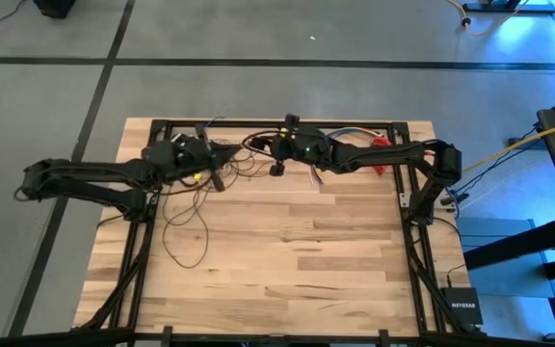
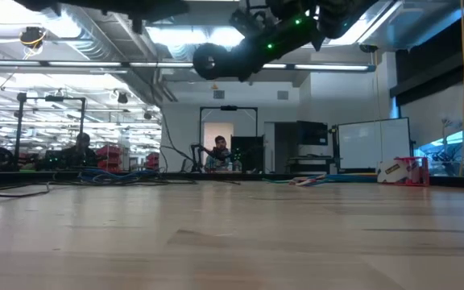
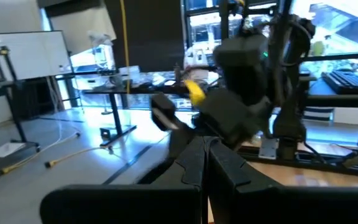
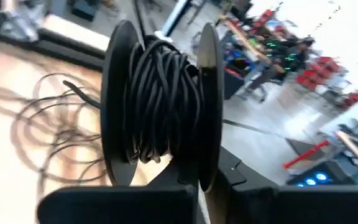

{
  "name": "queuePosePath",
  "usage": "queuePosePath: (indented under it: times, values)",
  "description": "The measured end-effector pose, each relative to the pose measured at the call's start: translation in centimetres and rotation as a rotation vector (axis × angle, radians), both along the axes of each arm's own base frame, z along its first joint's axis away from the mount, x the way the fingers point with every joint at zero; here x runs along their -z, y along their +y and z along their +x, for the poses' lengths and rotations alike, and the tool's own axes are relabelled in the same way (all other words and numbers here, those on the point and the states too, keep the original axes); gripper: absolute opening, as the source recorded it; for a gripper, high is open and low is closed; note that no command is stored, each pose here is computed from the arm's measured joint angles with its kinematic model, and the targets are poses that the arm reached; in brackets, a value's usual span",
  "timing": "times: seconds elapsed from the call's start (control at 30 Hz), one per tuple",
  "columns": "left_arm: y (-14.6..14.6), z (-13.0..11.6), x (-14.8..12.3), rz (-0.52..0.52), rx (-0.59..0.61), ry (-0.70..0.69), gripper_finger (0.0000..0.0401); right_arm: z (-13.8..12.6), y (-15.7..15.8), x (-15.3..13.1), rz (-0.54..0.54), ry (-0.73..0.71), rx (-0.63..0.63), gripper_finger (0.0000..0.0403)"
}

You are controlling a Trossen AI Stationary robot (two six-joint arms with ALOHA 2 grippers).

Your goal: Coiling cords

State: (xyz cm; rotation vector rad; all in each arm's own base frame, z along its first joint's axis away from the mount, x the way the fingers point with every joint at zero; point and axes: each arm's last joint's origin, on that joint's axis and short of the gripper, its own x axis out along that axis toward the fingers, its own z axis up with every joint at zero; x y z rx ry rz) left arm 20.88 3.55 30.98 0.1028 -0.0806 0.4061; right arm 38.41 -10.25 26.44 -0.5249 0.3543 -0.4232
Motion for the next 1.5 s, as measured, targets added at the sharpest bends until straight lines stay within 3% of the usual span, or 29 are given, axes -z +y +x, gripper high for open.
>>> queuePosePath:
  times: [0.3, 0.57, 0.8, 1.1, 1.27, 1.4, 1.5]
  values:
    - [0.1, 5.1, 1.1, 0.031, 0.011, 0.036, 0.0001, 0.2, -0.1, 0.2, 0.004, -0.019, 0.025, 0.0009]
    - [0.2, 8.2, 3.5, 0.08, -0.016, 0.159, 0.0003, 0.2, -0.1, 0.0, 0.087, -0.067, 0.047, 0.0009]
    - [-0.4, 9.1, 5.3, 0.103, -0.181, 0.259, 0.0003, 0.5, -0.1, -0.8, 0.148, -0.095, 0.015, 0.0009]
    - [-0.3, 9.1, 6.6, 0.122, -0.251, 0.375, 0.0002, 0.2, 0.0, -1.6, 0.158, -0.116, 0.005, 0.0009]
    - [-0.3, 9.0, 7.4, 0.124, -0.265, 0.431, 0.0001, -0.2, 0.2, -3.7, 0.158, -0.207, -0.021, 0.0009]
    - [-0.3, 9.1, 6.7, 0.121, -0.272, 0.376, 0.0003, -0.3, 0.3, -4.1, 0.169, -0.234, -0.061, 0.0009]
    - [-0.2, 9.0, 7.2, 0.139, -0.27, 0.433, 0.0003, -0.3, 0.4, -3.9, 0.185, -0.229, -0.092, 0.0009]
